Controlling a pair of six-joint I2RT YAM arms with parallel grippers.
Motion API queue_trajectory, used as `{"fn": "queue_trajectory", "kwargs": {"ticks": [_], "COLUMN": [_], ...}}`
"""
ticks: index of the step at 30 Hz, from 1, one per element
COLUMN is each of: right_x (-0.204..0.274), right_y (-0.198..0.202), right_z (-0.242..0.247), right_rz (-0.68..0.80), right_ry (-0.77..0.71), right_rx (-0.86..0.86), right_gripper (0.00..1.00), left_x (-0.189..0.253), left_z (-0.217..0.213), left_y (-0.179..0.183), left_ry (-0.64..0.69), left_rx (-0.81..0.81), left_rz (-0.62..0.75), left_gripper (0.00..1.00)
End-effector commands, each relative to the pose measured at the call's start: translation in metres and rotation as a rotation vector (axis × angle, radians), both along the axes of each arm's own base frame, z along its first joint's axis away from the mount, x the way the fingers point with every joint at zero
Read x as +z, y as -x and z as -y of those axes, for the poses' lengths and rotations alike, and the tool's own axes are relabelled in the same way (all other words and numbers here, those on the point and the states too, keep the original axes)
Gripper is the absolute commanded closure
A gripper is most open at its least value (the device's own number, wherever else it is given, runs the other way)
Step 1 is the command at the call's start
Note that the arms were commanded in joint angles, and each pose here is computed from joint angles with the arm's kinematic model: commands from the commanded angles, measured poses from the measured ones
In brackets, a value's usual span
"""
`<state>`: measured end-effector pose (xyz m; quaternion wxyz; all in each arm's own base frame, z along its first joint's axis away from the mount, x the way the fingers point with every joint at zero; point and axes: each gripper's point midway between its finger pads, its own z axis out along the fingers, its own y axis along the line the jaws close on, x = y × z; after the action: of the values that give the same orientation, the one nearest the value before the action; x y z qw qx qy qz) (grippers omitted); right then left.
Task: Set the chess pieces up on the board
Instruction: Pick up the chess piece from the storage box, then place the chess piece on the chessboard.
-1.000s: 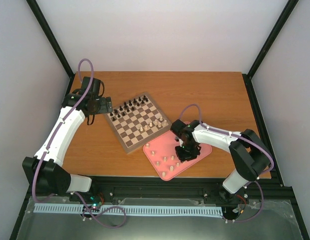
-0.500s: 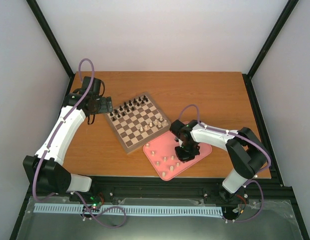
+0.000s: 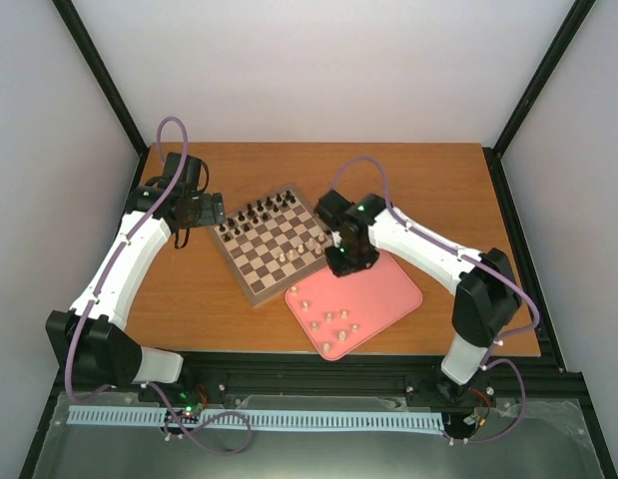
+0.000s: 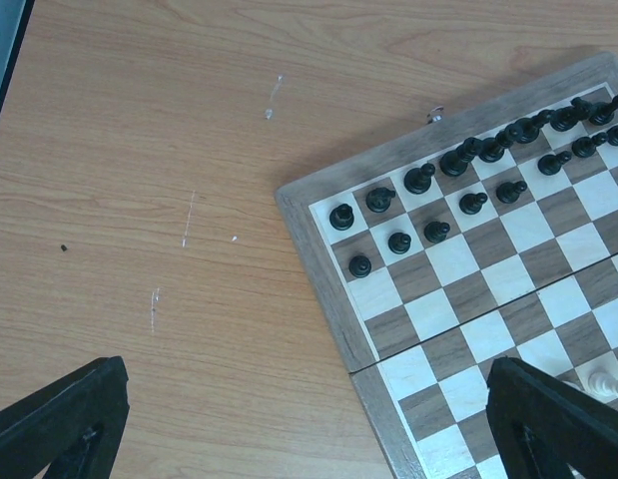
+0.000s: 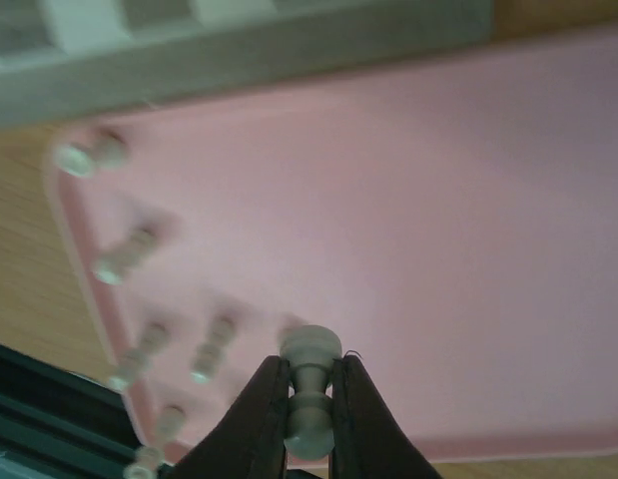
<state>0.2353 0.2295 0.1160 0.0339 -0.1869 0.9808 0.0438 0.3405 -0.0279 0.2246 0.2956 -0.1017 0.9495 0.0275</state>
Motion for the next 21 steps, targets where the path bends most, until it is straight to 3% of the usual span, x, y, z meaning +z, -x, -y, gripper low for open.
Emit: {"fn": "queue_trajectory", "kwargs": {"ticks": [1,11,16,21], "right_x": [0.03,0.036,0.028,0.011], "right_y": [-0.011,-0.034,-0.035,-0.032], "right_z": [-0.037,-0.14,-0.176,-0.191], "right_rz": [0.026,0.04,0.044,0.016], "right_ry": [-0.006,-0.155,-0.158,-0.143], "right_rx": [0.117,0.284,0.356,0.39], "right_gripper": [0.94,0.94,0.93,0.93], "left_x": [0.015,0.051,0.076,0.074], "left_z": [-0.003,-0.019,-0.015,-0.009], "left_y": [0.001,0.013,0.016,0.017], "left_ry": [0.006,-0.052,-0.004,0.027], "left_rx": [0.005,0.043,0.042,0.019], "left_rz": [0.049,0.14,0.213,0.215], "left_gripper": [0.0,0.0,0.0,0.0]}}
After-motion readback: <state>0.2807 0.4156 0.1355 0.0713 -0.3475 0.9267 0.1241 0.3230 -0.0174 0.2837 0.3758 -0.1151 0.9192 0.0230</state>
